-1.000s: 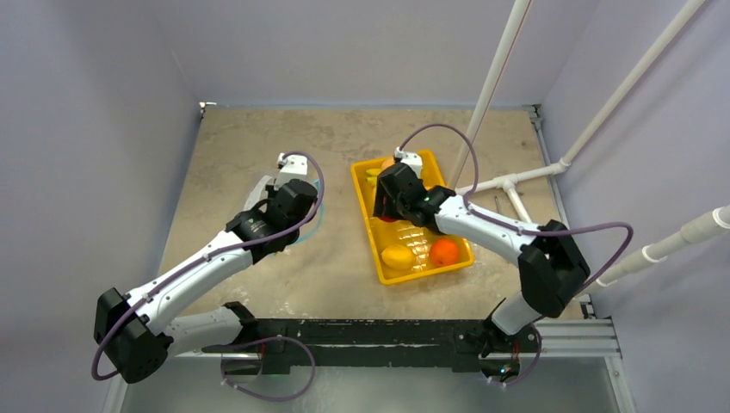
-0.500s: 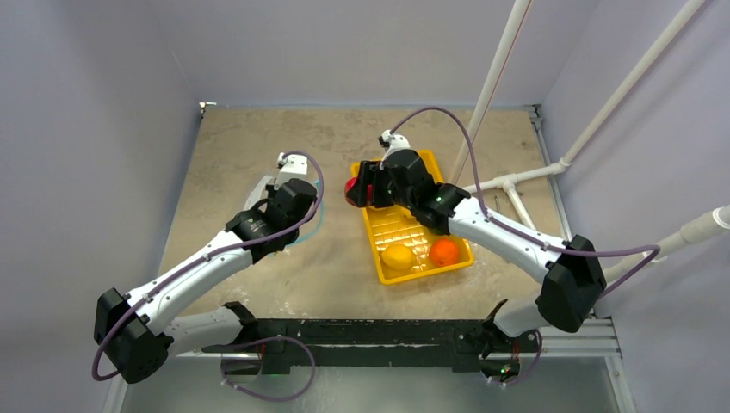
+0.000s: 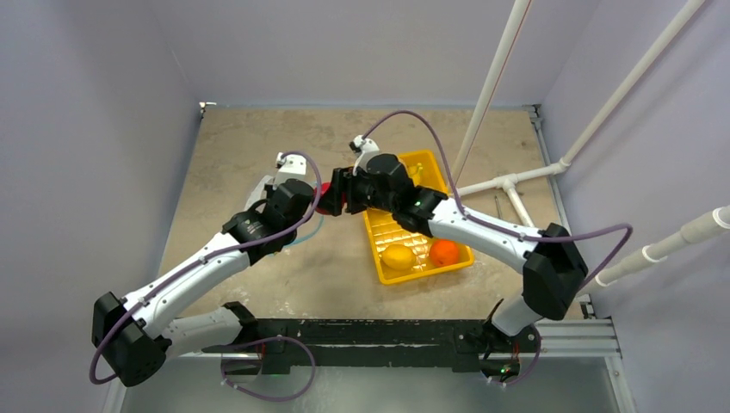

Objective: Place the food in the zip-top bag and seal the zipper
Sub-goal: Place the fake fruit in the zipper food storage bag.

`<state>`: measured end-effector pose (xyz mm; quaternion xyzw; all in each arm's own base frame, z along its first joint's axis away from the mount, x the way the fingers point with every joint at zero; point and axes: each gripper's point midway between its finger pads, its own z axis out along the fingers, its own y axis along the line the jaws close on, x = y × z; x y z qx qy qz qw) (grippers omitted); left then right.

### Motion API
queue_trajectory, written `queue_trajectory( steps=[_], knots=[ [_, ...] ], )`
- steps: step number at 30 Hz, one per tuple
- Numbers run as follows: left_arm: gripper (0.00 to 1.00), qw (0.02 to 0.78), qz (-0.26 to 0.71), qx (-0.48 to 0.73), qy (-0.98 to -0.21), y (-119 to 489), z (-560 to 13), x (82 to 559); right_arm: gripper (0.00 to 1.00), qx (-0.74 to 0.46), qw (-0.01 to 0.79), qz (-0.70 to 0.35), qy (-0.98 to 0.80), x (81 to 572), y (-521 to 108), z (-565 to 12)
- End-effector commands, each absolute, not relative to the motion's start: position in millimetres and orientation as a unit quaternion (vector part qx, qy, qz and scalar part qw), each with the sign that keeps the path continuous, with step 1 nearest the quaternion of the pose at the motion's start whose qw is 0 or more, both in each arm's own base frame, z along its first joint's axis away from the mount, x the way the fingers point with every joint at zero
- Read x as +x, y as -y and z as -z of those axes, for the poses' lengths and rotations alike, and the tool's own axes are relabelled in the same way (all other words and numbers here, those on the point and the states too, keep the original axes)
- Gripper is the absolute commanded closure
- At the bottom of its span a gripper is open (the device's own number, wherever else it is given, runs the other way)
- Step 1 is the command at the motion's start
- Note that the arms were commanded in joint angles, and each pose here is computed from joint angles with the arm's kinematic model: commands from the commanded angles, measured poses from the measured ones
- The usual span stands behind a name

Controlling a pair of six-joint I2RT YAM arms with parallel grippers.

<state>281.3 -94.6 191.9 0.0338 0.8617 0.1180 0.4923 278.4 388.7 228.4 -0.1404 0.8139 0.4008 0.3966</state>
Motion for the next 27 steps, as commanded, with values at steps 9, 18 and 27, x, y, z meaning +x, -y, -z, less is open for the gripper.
queue_trajectory(
  steps=[9,18,27],
  knots=[
    [1.0,0.515,-0.092,0.022,-0.852,96.6,-204.8,284.7,0.67,-0.169,0.376,-0.46,-0.787,267.6,-455.5,-221.2],
    [1.0,0.517,-0.087,0.022,-0.851,97.5,-206.1,285.1,0.34,-0.156,0.366,-0.458,-0.795,275.8,-470.9,-203.3],
    [1.0,0.518,-0.086,0.02,-0.851,96.8,-207.1,285.3,0.02,-0.148,0.377,-0.456,-0.792,280.2,-471.1,-212.8]
  ],
)
